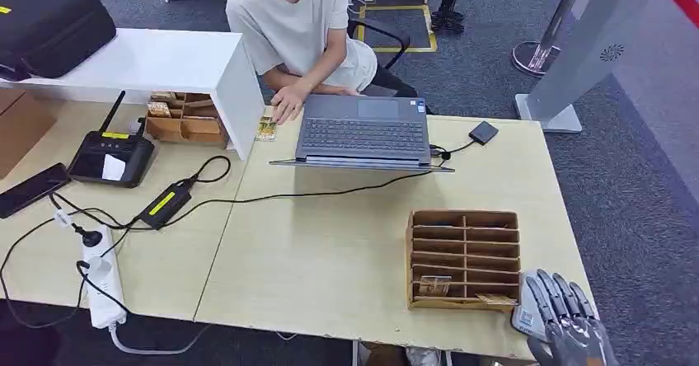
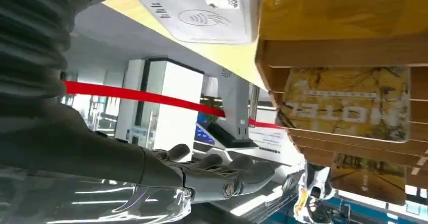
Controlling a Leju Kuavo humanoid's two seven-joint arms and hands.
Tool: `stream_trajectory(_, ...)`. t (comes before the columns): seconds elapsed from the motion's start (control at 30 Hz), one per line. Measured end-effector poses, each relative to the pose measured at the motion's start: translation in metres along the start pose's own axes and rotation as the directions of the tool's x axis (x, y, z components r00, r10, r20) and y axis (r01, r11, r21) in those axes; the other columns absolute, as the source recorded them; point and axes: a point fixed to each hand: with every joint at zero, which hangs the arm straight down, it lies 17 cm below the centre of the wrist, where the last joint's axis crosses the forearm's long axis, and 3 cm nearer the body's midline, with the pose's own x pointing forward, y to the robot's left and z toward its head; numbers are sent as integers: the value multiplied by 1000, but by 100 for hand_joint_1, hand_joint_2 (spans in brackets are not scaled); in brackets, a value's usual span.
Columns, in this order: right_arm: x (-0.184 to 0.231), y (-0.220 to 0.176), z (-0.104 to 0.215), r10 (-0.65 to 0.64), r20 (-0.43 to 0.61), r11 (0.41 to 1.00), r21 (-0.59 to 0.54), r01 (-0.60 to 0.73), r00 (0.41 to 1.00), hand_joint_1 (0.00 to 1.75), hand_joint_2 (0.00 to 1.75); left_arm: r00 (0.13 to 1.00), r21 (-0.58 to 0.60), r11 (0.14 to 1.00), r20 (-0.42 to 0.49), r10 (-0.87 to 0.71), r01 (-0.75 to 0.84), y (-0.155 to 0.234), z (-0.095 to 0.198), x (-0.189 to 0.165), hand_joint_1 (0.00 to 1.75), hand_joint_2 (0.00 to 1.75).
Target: Pass the card to the sensor for recognition and then transmit it.
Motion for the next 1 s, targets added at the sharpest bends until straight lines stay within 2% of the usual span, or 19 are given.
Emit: stream_trajectory(1.0, 30, 0, -22, -43, 54, 999, -26, 44, 998, 0, 175, 1000, -7, 1000, 0, -3, 3, -1, 0, 1, 0, 175)
